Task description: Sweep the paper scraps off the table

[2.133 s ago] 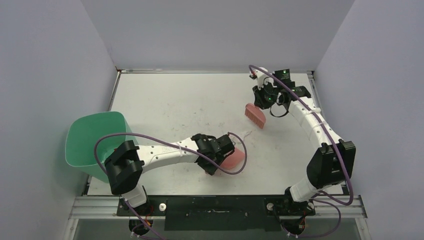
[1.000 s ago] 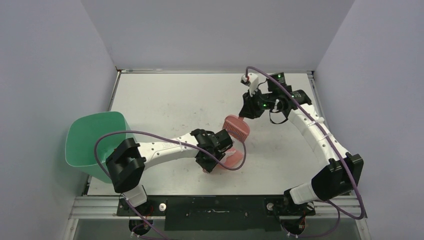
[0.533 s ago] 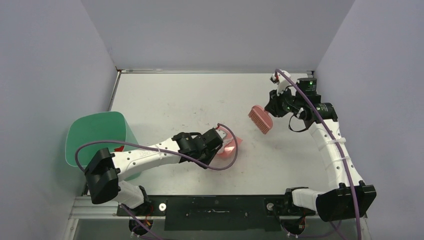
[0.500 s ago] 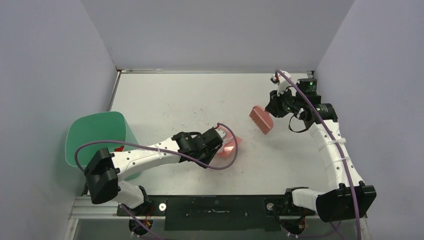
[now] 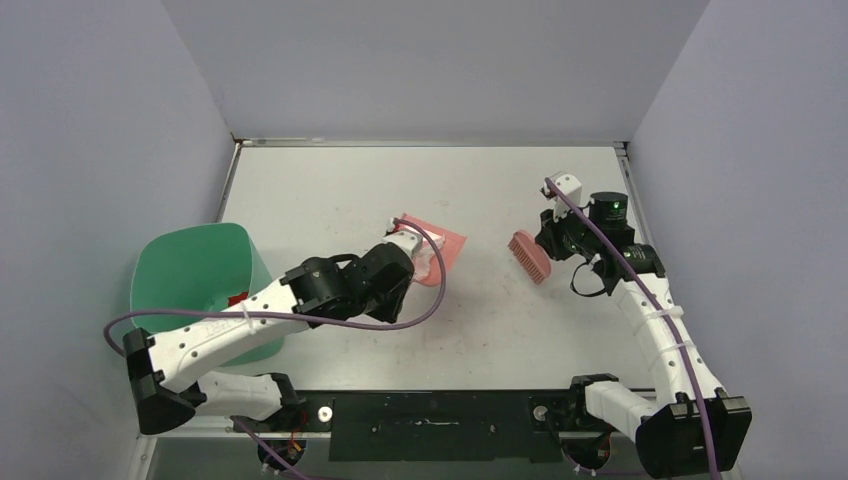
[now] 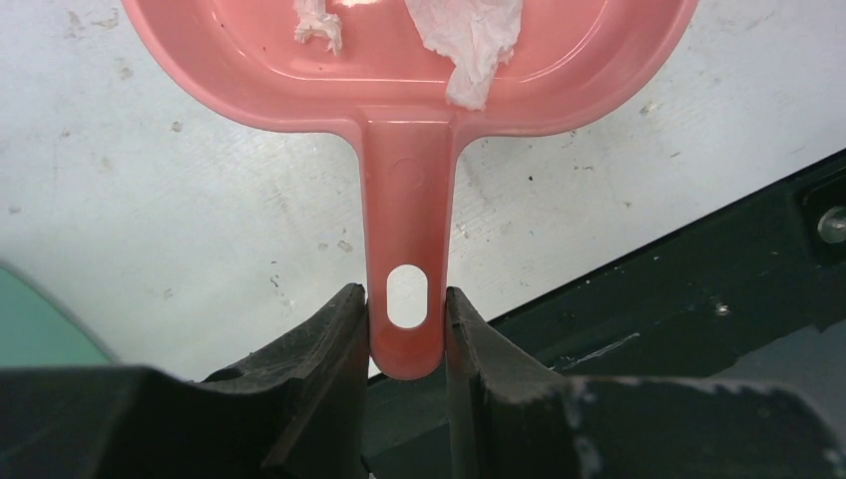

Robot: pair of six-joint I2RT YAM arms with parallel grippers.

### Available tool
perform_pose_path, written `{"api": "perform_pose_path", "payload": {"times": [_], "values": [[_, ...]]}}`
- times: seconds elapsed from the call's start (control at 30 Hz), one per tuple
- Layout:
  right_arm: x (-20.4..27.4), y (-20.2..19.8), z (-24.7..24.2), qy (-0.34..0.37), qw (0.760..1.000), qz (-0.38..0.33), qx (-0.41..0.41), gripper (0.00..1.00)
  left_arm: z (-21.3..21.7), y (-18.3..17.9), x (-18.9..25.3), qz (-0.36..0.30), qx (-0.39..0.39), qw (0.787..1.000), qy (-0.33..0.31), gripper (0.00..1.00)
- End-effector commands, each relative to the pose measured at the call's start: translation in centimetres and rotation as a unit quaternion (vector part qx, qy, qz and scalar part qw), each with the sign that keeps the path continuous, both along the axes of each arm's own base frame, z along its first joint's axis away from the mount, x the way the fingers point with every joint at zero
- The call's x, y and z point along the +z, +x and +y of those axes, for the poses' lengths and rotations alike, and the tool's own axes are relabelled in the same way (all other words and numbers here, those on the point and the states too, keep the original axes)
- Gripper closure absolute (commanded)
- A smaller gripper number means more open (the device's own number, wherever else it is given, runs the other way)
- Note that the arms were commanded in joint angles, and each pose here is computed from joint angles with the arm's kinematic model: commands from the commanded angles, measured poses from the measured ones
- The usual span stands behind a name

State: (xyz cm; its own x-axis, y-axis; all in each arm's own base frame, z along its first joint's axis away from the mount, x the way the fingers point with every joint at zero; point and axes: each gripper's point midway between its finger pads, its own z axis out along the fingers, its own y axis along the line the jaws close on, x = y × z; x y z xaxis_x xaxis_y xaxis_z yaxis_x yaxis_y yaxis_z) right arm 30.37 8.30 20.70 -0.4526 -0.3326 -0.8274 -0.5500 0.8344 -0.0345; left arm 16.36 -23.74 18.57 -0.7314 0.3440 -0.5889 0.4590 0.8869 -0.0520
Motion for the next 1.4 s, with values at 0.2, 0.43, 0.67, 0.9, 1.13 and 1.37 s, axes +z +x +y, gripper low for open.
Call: {"api": "perform_pose_path", "payload": {"times": [0.2,0.43,0.67,0.9,1.13,1.37], "values": [[-0.3,2.9,1.3,0.045,0.997,-0.069,0.004,0.95,5.5,-0.2,8.6,-0.067,0.119,0.986,-0.092,1.0],[-0.6,2.6,1.9,0.058,0.996,-0.073,0.017,0.95,10.0,-1.2,11.7,-0.089,0.208,0.96,-0.167,1.0],[-1.7,2.1,2.1,0.056,0.996,-0.063,0.029,0.95,13.8,-2.5,13.3,-0.104,0.264,0.927,-0.246,1.0],[-1.7,1.8,2.1,0.054,0.996,-0.066,0.032,0.95,17.8,-3.2,14.9,-0.132,0.317,0.88,-0.327,1.0],[-1.9,1.6,2.2,0.056,0.996,-0.063,0.035,0.95,20.3,-4.0,16.3,-0.13,0.359,0.813,-0.439,1.0],[-1.9,1.4,2.1,0.055,0.996,-0.062,0.036,0.95,20.7,-4.9,17.8,-0.064,0.373,0.681,-0.627,1.0]]}}
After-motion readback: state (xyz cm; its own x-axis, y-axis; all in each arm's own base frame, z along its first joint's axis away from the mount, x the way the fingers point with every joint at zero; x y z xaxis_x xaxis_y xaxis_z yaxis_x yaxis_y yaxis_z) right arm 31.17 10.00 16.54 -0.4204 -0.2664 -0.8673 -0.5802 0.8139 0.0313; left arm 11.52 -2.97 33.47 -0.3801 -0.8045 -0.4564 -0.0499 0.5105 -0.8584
